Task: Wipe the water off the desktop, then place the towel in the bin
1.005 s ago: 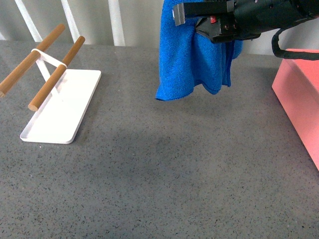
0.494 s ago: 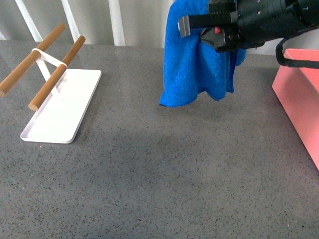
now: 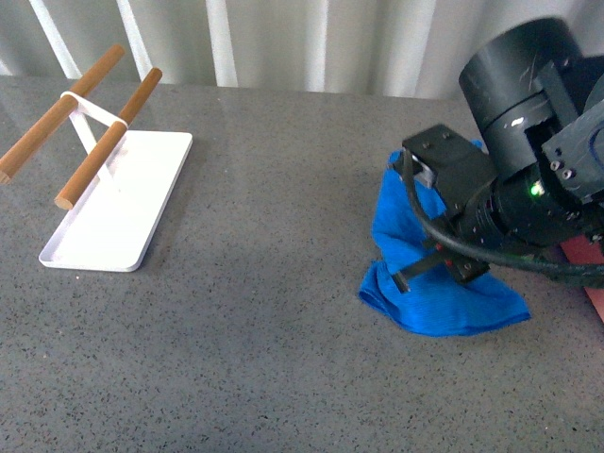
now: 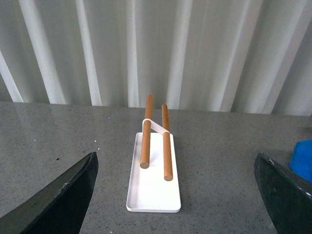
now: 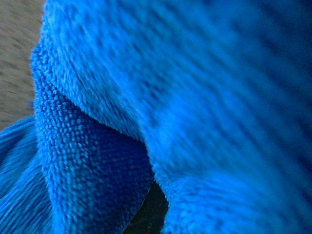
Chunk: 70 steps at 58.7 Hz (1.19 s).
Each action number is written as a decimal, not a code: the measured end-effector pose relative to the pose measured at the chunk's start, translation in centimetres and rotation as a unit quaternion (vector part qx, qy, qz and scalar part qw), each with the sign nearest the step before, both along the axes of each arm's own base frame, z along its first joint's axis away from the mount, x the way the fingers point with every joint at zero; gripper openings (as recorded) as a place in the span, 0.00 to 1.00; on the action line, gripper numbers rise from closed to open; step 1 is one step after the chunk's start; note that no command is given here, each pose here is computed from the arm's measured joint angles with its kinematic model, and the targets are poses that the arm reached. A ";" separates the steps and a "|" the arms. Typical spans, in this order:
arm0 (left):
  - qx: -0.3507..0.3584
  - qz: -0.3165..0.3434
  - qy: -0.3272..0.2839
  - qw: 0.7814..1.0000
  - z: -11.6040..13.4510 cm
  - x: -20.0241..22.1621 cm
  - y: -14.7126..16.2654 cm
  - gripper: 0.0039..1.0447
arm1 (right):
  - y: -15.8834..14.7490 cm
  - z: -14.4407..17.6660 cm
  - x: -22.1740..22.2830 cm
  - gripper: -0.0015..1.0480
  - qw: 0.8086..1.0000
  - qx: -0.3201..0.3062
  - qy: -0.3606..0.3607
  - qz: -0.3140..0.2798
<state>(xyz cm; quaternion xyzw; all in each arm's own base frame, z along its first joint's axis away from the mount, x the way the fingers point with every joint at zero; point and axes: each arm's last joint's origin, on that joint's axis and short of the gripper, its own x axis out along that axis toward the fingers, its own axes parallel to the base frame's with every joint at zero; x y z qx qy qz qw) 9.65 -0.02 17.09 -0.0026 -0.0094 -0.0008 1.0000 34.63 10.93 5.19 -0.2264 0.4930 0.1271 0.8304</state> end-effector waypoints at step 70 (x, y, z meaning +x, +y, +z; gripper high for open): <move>0.000 0.000 0.000 1.000 0.0 0.0 0.0 0.94 | 3.0 -0.7 -1.6 0.03 0.995 -0.016 -0.048 0.081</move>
